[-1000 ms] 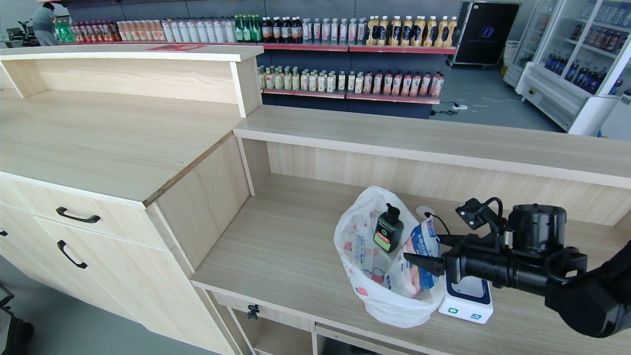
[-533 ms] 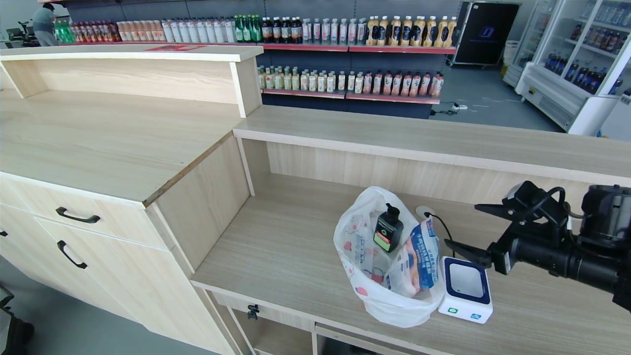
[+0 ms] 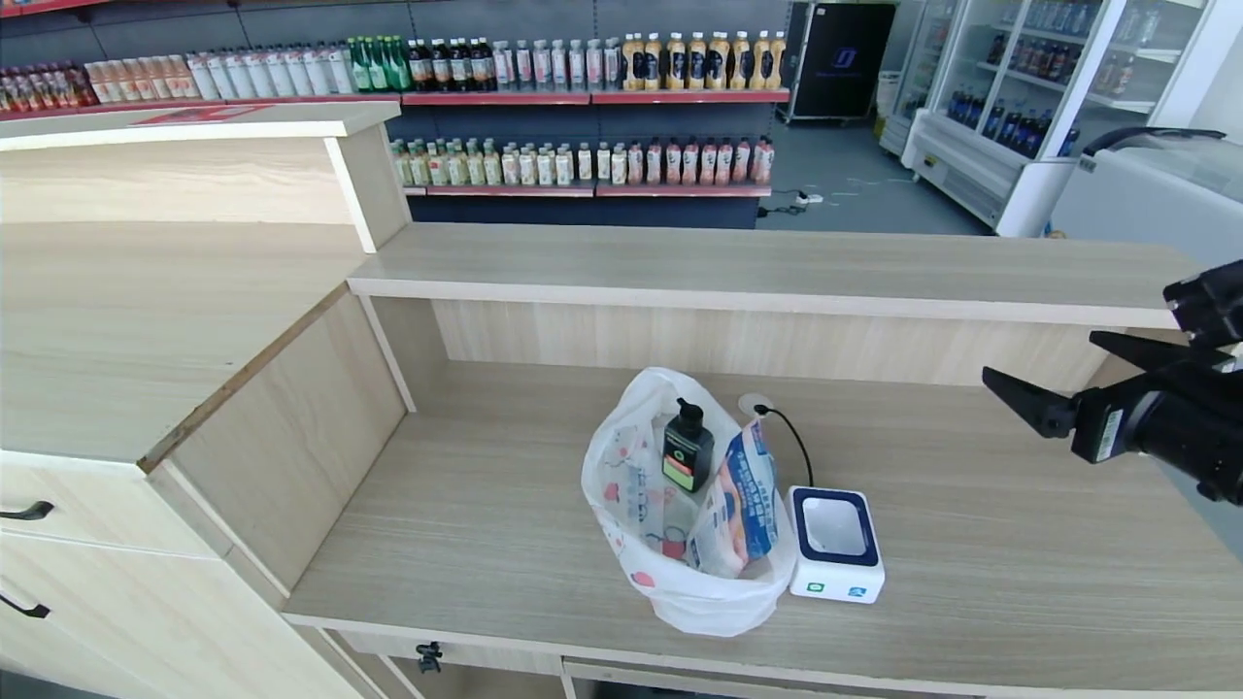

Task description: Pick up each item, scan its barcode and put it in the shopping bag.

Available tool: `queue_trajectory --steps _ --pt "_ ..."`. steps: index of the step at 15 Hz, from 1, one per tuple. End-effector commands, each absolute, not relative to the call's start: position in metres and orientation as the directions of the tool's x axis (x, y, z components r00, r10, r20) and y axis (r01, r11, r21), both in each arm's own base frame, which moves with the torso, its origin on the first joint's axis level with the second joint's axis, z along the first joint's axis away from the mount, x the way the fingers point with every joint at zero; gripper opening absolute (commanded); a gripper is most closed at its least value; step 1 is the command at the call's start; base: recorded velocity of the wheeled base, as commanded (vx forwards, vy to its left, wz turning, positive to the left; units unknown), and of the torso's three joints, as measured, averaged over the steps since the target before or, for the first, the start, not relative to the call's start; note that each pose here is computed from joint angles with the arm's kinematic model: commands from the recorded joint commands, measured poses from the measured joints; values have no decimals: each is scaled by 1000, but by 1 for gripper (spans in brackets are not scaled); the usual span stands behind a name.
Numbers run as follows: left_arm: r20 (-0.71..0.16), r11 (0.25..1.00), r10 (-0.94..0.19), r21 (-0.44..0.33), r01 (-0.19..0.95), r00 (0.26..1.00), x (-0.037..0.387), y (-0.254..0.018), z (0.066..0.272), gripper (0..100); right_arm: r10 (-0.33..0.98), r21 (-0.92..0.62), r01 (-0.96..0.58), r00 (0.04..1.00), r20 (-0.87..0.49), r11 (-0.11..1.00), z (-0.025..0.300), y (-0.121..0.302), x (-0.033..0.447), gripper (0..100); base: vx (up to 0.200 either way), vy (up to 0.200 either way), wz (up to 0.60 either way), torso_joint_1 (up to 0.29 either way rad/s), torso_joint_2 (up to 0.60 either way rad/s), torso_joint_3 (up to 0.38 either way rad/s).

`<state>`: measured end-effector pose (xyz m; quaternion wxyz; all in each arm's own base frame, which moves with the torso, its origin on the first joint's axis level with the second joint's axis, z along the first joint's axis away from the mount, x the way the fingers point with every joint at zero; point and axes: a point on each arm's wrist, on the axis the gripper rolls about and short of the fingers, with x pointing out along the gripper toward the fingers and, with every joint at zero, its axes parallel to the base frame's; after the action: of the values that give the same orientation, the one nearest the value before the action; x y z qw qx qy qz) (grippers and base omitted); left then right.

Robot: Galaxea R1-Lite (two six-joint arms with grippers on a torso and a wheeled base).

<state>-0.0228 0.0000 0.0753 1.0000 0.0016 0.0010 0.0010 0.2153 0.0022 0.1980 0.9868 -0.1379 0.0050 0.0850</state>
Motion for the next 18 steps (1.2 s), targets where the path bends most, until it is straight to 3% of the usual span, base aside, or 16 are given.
queue_trajectory --steps 1,3,7,10,12,14,18 --pt "-5 1000 2 3 -2 1000 -23 0 75 100 43 -224 -40 999 6 974 207 -8 181 100 0 0 0 0 0 0" --pt "-5 1000 2 3 -2 1000 -23 0 75 100 -119 -123 110 990 -73 986 197 -11 161 100 0 0 0 0 0 0" --pt "-5 1000 2 3 -2 1000 -23 0 75 100 -257 -96 242 946 -200 966 136 -11 101 100 0 0 0 0 0 0" --pt "-5 1000 2 3 -2 1000 -23 0 75 100 -247 -71 238 957 -154 969 125 -8 62 100 0 0 0 0 0 0" --pt "-5 1000 2 3 -2 1000 -23 0 75 100 -241 -46 236 956 -166 971 99 -5 11 100 0 0 0 0 0 0" --pt "-5 1000 3 3 -3 1000 -23 0 75 100 -221 -41 218 962 -163 975 84 -3 -5 100 0 0 0 0 0 0" --pt "-5 1000 2 3 -2 1000 -23 0 75 100 -43 -16 43 999 -20 999 75 -1 -22 100 0 0 0 0 0 0"
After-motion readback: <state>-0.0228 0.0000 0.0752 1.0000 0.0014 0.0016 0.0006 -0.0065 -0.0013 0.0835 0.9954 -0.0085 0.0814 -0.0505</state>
